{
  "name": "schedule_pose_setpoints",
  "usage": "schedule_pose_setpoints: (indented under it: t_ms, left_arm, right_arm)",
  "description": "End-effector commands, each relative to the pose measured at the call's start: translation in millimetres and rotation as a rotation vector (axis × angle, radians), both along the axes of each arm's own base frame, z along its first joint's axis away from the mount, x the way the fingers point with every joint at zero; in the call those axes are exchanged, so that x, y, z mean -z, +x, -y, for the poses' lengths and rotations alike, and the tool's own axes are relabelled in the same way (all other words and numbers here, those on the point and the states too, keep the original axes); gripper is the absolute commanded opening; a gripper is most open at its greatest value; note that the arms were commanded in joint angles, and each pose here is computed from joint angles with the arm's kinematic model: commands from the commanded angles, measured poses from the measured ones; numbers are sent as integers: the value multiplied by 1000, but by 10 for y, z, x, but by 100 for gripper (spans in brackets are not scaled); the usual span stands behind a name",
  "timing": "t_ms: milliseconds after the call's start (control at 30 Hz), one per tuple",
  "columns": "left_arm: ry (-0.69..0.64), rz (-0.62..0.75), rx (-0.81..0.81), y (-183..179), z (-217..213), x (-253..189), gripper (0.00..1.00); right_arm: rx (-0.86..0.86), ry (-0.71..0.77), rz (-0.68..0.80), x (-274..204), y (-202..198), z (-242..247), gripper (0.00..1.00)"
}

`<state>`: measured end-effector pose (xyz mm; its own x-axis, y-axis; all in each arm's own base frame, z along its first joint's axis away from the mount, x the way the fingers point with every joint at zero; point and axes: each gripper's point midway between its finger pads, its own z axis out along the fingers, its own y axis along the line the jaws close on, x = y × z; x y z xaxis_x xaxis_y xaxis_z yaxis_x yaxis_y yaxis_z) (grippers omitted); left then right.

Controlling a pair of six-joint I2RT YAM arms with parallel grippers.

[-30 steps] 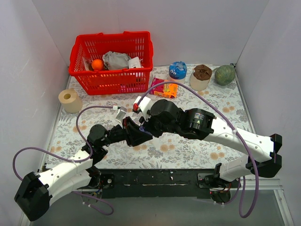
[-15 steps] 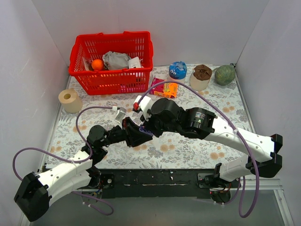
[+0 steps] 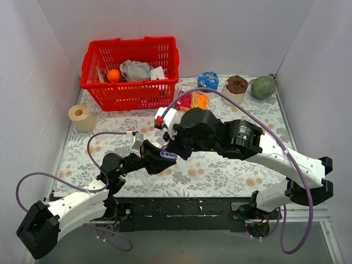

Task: Insert the wireless bluetooth earbuds into the charging case
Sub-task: Adjust the earbud with the charging case.

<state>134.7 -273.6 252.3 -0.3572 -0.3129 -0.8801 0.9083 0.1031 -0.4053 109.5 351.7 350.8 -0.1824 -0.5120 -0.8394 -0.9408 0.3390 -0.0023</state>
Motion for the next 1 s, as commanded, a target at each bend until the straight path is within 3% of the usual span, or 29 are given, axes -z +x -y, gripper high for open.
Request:
schedule_pose_setpoints:
  t_ms: [0, 967]
  left_arm:
    - [-92, 196, -75, 43, -86, -266, 0]
    - [-109, 271, -91, 22, -119, -381, 0]
  right_arm:
    - [-38, -53, 16, 28, -75, 17, 1]
    - [24, -160, 159, 153, 92, -180, 1]
